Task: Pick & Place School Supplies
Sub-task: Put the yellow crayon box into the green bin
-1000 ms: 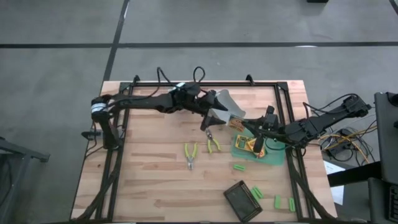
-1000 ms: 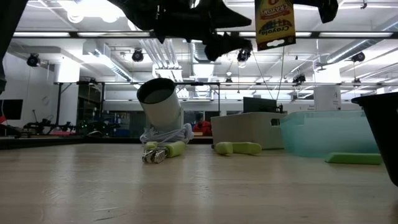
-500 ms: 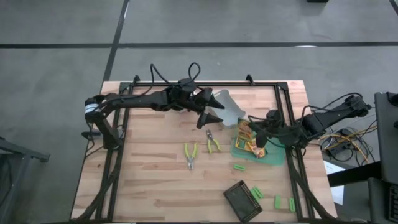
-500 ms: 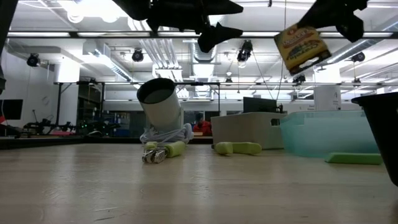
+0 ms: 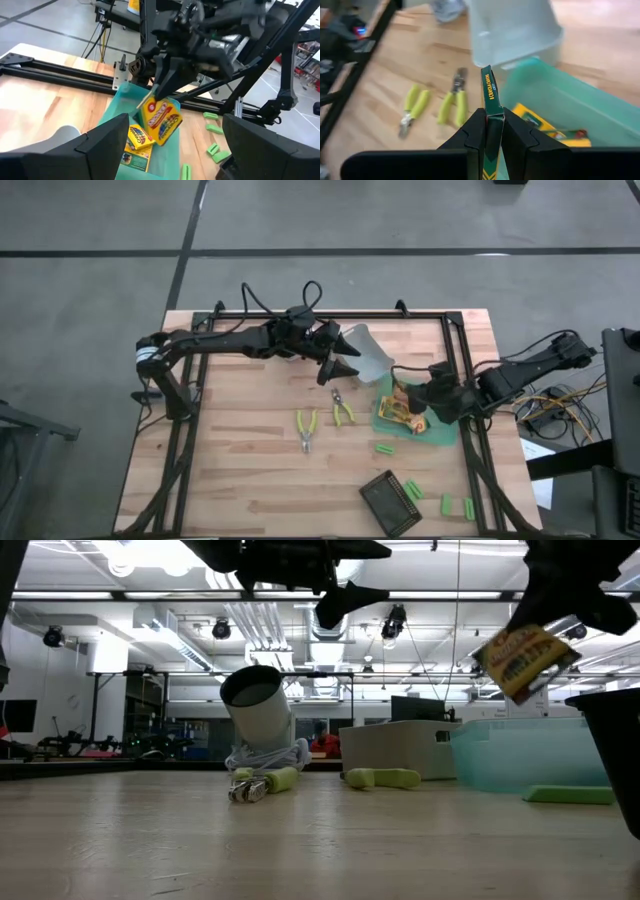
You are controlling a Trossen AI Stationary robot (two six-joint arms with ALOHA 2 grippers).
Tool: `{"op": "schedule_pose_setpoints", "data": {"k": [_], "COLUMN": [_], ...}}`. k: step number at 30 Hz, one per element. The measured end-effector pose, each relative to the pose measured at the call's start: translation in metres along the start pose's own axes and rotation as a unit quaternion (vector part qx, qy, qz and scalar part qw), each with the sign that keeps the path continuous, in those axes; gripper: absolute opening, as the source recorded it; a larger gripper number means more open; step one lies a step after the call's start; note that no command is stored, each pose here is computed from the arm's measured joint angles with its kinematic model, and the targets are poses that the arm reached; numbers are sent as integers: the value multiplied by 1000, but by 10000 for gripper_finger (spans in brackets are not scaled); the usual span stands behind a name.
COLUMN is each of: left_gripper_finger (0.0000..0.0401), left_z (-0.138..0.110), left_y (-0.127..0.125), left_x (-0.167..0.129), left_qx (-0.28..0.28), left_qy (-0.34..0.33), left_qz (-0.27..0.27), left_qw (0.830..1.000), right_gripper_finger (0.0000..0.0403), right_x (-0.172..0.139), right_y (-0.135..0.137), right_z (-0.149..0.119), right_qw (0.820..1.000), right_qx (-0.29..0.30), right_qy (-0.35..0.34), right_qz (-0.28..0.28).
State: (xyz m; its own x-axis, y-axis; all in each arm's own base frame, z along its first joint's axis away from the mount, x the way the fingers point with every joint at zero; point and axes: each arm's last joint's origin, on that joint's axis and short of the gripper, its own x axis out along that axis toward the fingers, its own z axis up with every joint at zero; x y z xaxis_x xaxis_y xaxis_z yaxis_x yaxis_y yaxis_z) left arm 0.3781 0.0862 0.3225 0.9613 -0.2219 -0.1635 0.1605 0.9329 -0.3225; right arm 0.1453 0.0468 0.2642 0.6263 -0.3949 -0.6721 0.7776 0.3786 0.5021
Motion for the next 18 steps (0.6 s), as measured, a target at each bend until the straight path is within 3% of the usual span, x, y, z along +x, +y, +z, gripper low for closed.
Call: {"op": "schedule_pose_setpoints", "data": {"k": [8,18], "left_gripper_finger": [328,328], "left_z": [0,0], "left_y": [0,0], "left_x": [0,0], "left_qx": [-39,-39], "left_qy": [2,2], "left_qz": [1,1], "left_qw": [999,999], "right_gripper_finger": [38,38], "right_x": [18,43], "right_y": [4,9], "right_z": [-14,-35], "right_qw": [998,990], "right_qx": [25,71], "right_qy": [9,18], "right_qz": [-51,-120]}}
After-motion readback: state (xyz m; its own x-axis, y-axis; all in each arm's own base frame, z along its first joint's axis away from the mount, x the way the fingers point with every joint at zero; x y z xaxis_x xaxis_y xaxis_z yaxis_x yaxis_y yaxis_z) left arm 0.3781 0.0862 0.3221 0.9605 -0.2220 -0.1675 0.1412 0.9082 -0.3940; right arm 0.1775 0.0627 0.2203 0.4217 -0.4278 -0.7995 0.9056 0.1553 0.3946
